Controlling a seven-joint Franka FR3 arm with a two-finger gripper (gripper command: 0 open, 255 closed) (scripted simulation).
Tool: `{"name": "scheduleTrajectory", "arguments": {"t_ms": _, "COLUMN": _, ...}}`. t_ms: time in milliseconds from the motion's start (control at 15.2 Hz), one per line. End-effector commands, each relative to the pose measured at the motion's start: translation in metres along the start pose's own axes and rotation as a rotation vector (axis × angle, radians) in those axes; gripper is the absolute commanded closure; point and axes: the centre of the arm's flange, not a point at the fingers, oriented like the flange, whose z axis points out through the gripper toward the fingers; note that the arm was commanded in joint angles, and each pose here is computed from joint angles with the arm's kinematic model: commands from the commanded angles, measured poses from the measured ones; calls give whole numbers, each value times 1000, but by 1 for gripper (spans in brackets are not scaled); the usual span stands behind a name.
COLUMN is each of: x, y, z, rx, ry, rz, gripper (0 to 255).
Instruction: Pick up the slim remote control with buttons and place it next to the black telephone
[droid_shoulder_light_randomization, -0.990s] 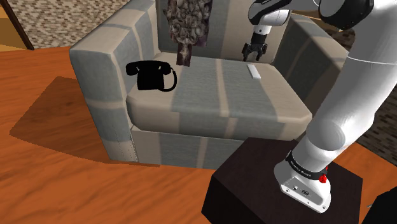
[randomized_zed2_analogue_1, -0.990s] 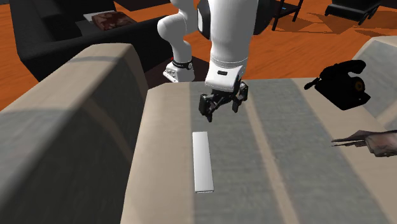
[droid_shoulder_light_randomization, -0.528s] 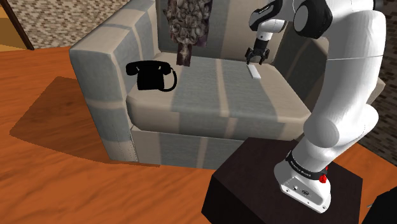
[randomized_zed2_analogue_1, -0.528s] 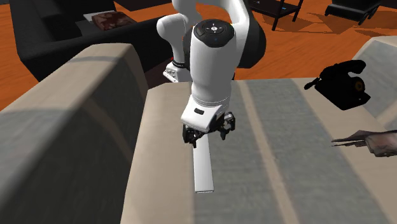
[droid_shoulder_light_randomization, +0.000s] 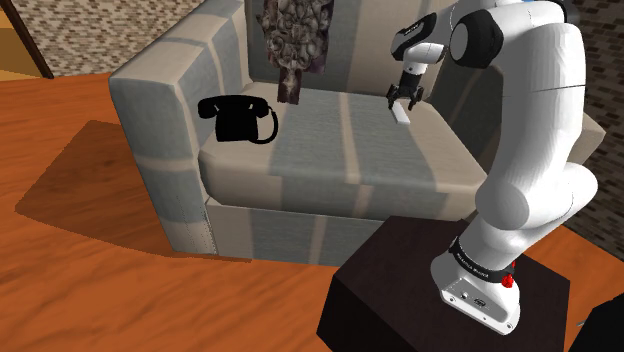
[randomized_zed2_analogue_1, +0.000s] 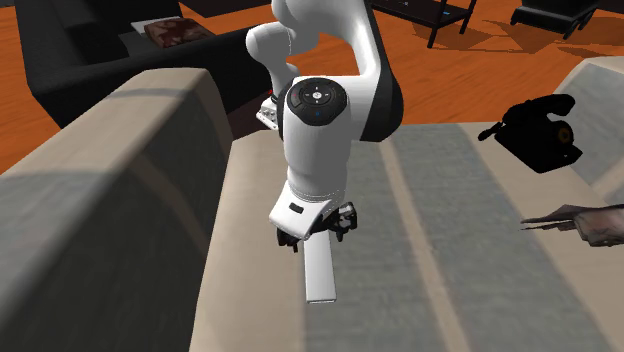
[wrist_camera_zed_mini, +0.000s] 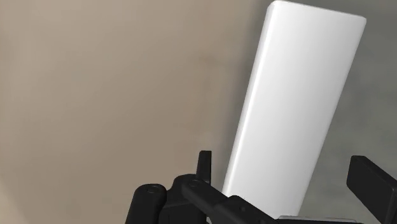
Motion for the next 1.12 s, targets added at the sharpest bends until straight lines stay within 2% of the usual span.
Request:
{"name": "scheduleTrajectory", "arguments": {"t_ms": 0, "x": 1, "y": 0, "z": 11, "rx": 0, "ry": 1, "rz": 0, "gripper": 0}}
{"name": "scheduleTrajectory", "arguments": {"t_ms": 528, "x": 1, "y": 0, "z": 14, "rx": 0, "ry": 1, "rz": 0, "gripper": 0}}
{"name": "scheduleTrajectory", "arguments": {"t_ms": 594, "x": 1, "y": 0, "z": 14, "rx": 0, "ry": 1, "rz": 0, "gripper": 255}}
{"name": "scheduleTrajectory", "arguments": {"t_ms": 1056, "x": 1, "y": 0, "z": 14, "rx": 0, "ry": 1, "rz": 0, "gripper": 255}}
